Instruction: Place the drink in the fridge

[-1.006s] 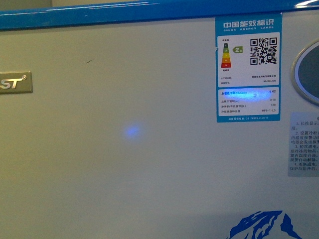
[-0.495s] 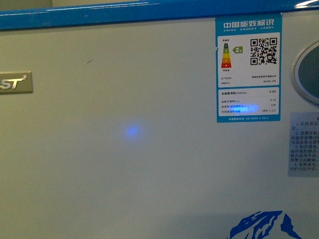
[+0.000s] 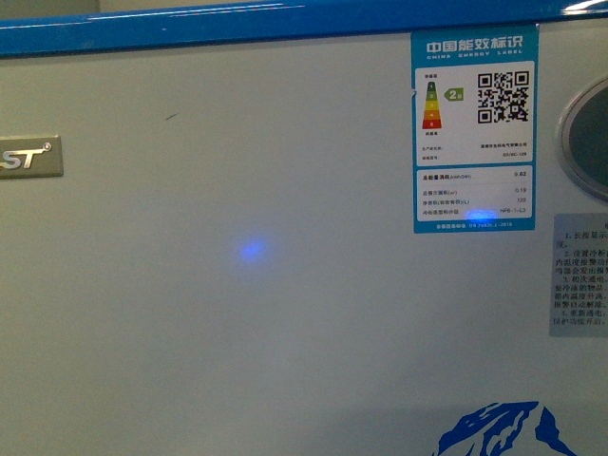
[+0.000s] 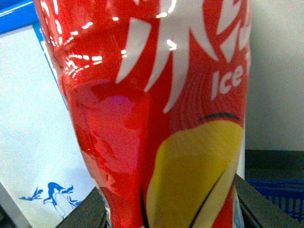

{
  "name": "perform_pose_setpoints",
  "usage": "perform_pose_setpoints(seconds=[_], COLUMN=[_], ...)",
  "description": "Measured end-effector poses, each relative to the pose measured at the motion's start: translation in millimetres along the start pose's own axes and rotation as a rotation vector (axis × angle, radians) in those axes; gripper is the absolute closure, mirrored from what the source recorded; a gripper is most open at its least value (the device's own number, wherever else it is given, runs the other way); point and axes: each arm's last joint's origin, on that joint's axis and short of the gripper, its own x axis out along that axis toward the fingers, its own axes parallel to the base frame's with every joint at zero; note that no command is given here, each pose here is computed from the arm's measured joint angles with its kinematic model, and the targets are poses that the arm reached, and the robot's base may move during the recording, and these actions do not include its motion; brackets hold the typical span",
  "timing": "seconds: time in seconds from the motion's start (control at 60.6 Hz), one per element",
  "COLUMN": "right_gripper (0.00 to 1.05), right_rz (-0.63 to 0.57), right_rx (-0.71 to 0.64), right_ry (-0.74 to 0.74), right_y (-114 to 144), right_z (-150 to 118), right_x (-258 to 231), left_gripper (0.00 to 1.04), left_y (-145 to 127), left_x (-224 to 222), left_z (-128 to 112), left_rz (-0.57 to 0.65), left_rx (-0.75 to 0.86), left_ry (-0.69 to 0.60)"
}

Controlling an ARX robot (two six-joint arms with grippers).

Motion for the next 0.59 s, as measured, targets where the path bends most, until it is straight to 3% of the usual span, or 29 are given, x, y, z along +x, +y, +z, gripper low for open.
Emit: perform_pose_setpoints(seconds=[0.594], right_gripper=[0.62], right_rz=[-0.023], right_rx=[-0.009], right_ry=[0.003], right_y=[-0.8], right_z=[-0.8], right_x=[-0.6], left_gripper=[0.08], left_y=[0.0], left_x=[0.0], left_z=[0.0], left_rz=[-0.001], left_rx=[0.000], left_ry=[0.000])
